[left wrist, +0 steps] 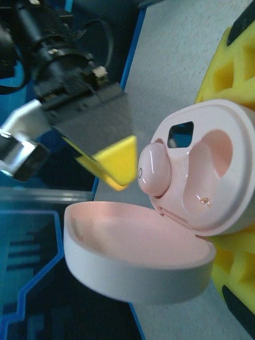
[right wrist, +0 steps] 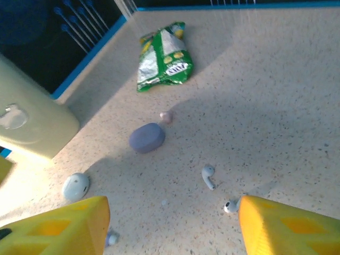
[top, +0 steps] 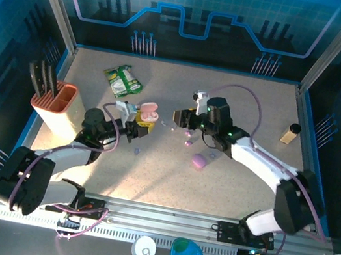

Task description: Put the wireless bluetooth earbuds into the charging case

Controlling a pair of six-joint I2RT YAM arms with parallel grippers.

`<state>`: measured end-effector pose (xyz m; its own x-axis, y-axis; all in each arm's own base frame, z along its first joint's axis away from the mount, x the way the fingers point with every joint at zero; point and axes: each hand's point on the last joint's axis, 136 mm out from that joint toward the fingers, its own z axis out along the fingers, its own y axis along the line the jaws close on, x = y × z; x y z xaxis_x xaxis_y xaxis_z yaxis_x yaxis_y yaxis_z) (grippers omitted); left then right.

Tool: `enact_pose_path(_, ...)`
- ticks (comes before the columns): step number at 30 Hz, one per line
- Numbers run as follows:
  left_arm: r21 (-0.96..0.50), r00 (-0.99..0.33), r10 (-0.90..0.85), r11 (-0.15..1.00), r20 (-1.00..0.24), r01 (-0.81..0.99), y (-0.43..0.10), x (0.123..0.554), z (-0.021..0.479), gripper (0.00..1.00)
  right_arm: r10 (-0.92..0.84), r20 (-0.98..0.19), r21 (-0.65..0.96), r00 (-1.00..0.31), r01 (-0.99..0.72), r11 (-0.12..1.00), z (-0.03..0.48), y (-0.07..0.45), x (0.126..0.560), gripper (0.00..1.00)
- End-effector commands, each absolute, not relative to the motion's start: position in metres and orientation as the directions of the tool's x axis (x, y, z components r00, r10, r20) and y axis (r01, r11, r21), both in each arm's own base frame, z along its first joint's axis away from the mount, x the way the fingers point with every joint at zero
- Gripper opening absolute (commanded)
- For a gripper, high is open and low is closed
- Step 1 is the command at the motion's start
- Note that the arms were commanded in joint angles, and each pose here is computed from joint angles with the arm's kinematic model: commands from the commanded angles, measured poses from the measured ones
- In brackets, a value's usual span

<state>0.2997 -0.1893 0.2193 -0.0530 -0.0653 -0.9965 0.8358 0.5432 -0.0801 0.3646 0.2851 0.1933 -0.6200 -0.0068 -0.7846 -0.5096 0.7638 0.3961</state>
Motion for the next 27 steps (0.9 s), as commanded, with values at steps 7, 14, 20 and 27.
enact_pose_path(7,-0.021,0.096,-0.139,0.667,-0.986,0.745,-0.149,0.329,0.275,0.31,-0.027,-0.615,0.500,-0.788,-0.416,0.760,0.131,0.358,0.411,0.64)
enact_pose_path(14,-0.022,0.093,-0.135,0.673,-0.987,0.739,-0.146,0.331,0.271,0.31,-0.055,-0.529,0.551,-0.847,-0.393,0.736,0.087,0.418,0.437,0.57)
enact_pose_path(20,-0.017,0.090,-0.125,0.669,-0.988,0.743,-0.145,0.330,0.268,0.31,-0.056,-0.484,0.579,-0.873,-0.368,0.728,0.056,0.443,0.454,0.48)
enact_pose_path(27,-0.017,0.094,-0.132,0.658,-0.987,0.752,-0.147,0.329,0.269,0.31,-0.066,-0.425,0.611,-0.903,-0.340,0.715,0.031,0.465,0.463,0.45)
